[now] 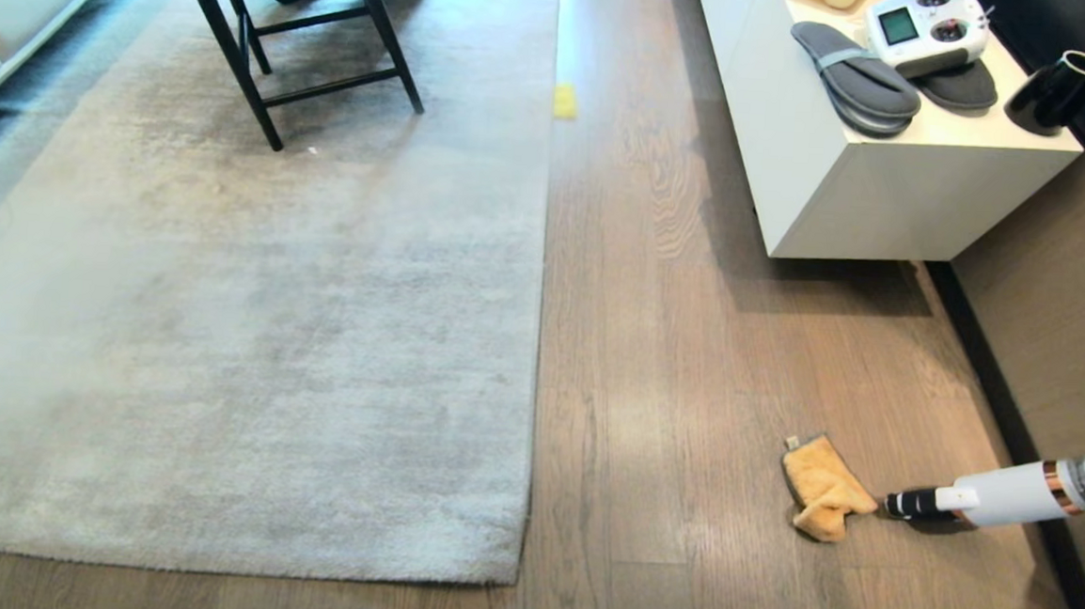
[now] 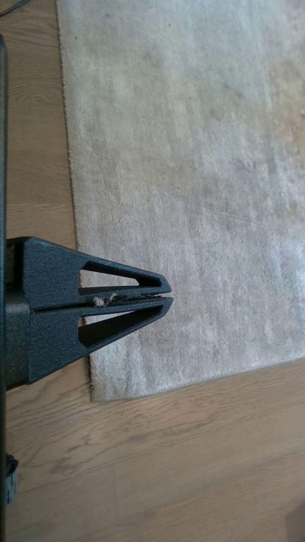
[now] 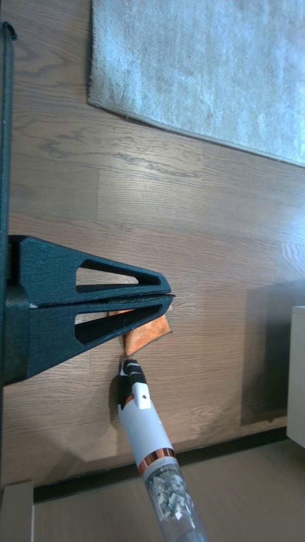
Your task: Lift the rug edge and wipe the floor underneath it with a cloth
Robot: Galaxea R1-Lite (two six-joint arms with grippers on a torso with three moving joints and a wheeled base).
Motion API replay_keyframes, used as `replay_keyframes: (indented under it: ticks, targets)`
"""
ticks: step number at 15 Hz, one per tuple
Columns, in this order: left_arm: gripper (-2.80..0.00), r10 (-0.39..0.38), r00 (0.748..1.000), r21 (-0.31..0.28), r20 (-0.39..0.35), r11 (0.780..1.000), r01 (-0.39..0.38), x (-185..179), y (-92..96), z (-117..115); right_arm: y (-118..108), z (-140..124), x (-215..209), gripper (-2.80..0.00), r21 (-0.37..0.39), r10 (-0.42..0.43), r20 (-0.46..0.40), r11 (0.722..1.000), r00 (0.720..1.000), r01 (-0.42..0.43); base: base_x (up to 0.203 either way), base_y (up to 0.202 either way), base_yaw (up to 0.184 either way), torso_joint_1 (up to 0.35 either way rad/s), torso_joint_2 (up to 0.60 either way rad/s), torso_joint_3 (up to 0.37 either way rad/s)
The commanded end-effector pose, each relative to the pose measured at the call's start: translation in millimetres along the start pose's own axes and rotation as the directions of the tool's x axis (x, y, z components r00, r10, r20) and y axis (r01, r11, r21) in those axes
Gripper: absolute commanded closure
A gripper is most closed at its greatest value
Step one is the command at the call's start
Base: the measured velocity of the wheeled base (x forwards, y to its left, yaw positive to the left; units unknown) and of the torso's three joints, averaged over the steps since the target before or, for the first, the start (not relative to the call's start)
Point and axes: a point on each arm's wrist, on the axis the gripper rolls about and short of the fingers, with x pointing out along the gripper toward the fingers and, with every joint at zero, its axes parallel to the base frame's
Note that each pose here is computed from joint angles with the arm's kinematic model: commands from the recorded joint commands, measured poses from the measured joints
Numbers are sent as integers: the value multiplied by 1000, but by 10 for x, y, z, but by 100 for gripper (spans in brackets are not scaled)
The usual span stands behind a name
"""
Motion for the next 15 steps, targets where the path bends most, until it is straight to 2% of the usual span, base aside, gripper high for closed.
replay_keyframes:
  ticks: [1,7,15]
  targets:
    - [0,1,1000,-1,0,1000,-1,0,0,0,0,1,0,0,-1,0,1,1000,1000,0,0,0,0,4,-1,207]
    - [0,2,1000,-25,-1,1000,-2,0,1,0,0,1,0,0,-1,0,1,1000,1000,0,0,0,0,3,2,203]
    - [0,2,1000,-25,-2,1000,-2,0,0,-1,0,1,0,0,-1,0,1,1000,1000,0,0,0,0,1,2,202]
